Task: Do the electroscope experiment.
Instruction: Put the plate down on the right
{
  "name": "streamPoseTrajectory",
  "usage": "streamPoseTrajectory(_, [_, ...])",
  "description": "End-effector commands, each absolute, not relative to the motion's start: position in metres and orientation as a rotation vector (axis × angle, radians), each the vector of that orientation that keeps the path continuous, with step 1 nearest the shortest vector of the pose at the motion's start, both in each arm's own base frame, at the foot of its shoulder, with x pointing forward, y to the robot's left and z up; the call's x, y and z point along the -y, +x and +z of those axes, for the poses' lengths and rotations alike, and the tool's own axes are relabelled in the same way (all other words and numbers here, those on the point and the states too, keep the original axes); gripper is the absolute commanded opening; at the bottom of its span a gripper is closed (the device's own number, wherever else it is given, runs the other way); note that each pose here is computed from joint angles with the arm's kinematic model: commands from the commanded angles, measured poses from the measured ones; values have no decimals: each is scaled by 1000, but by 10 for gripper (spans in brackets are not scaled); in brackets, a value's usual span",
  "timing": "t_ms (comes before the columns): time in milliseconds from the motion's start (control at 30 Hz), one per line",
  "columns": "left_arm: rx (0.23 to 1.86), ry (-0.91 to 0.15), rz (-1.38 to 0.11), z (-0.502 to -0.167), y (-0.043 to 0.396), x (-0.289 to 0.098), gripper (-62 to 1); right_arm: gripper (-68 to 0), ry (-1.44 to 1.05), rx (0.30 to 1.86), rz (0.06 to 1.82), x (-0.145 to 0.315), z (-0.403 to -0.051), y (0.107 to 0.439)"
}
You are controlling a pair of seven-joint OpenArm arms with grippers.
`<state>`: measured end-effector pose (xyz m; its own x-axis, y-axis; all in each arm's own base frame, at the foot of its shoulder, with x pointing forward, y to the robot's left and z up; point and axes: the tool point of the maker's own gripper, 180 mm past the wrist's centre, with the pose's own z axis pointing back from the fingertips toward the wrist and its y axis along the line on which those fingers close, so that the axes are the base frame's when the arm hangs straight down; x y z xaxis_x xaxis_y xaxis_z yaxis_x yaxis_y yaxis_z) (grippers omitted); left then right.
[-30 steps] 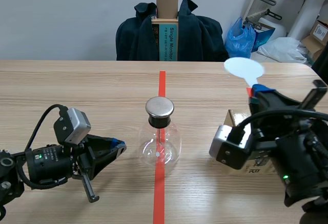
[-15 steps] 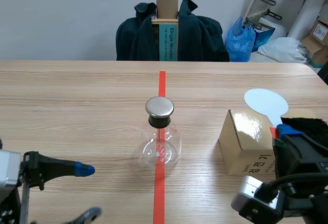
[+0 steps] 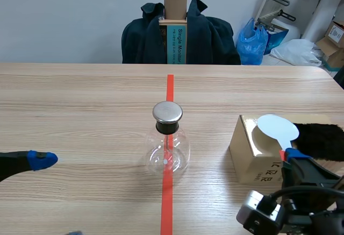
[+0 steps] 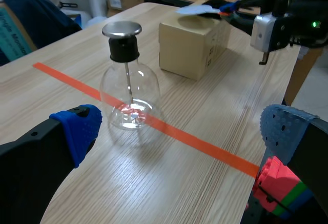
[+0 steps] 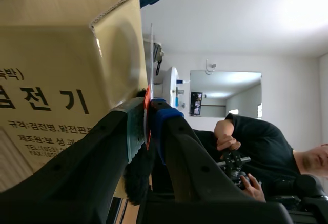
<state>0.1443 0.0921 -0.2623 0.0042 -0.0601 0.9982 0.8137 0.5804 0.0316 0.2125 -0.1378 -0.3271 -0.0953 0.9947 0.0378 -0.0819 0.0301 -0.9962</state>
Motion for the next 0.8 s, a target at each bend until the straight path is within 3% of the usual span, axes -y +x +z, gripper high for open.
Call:
streamPoseTrajectory(0, [1445,-693,-762,-254,148,-92,14,-667,-1099,1241,1279,142,-323,215])
streamPoseTrajectory(333, [1441,-672,-730,-252,149,-95,14,-664,-1057,1202,1293,145,-340,206])
streamPoseTrajectory(400, [1448,-659,-735,-251,152,-98,14,-624,-1034,1205,1249,146,-341,206])
streamPoseTrajectory(500, [1463,-629,-744,-249,157,-103,14,-493,-1011,1202,1202,148,-343,204])
streamPoseTrajectory(700, [1483,-598,-752,-245,163,-109,14,-89,-952,1186,1034,160,-346,196])
streamPoseTrajectory(767, [1483,-598,-752,-245,163,-109,14,-15,-911,1181,955,167,-349,190])
